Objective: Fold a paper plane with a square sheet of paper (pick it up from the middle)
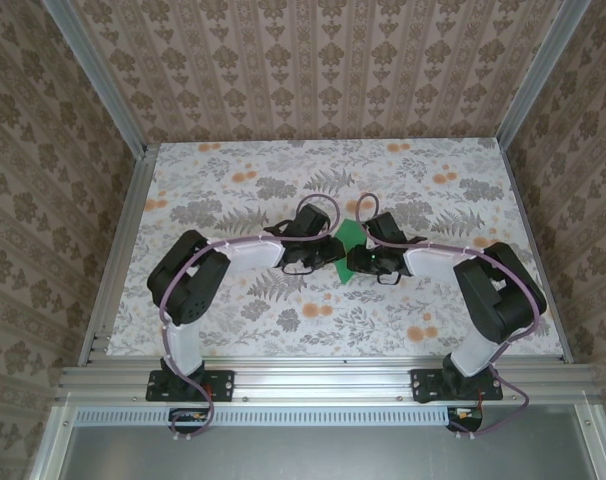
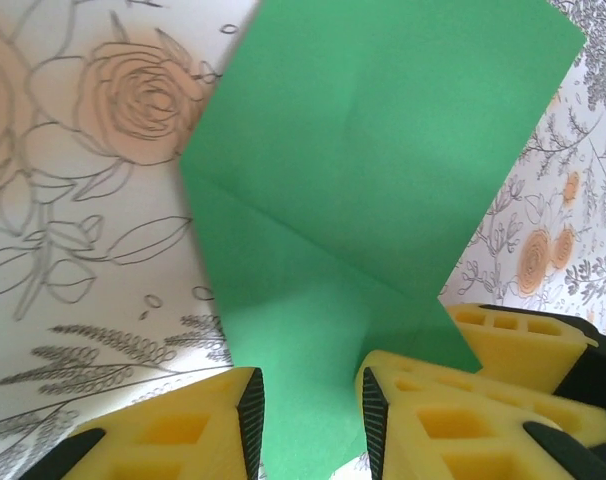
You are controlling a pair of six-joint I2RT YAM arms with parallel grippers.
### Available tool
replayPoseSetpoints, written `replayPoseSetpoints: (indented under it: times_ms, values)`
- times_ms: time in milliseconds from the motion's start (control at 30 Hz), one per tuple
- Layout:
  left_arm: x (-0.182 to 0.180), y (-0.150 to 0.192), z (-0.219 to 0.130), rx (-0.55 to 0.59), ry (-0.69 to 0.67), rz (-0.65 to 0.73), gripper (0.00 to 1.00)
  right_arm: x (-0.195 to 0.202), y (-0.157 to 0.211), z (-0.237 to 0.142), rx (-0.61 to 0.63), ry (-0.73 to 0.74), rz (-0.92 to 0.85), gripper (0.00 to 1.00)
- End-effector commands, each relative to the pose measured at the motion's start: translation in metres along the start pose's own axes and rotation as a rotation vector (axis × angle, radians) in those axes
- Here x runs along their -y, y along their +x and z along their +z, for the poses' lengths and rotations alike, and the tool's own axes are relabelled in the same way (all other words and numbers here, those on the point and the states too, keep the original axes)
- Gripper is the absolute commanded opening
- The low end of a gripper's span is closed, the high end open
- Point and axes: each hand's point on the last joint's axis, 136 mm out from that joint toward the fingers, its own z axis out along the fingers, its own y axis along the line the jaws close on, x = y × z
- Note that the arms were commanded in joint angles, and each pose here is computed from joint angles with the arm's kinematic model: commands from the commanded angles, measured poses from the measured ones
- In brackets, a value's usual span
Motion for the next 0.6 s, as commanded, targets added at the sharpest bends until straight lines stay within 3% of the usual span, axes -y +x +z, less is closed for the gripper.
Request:
replayPoseSetpoints:
  times_ms: [0,233,433,567]
  values:
    - [0.003,-0.006,-0.021,0.053,-0.011,-0.001,0.34,0.0,-0.003,0.002,-0.009,0.037,0.05,0.28]
    - [-0.016,-0.007,-0.046,0.107,-0.053,-0.03,0.34,-0.009,-0.002,0.001,-0.027,-0.011,0.073,0.1]
    - [-0.037,-0.002,-0.065,0.12,-0.089,-0.046,0.34,-0.018,0.005,-0.003,-0.047,-0.078,0.088,0.08]
    - [-0.052,0.002,-0.078,0.135,-0.106,-0.065,0.34,-0.042,0.005,-0.016,-0.034,-0.218,0.082,0.07]
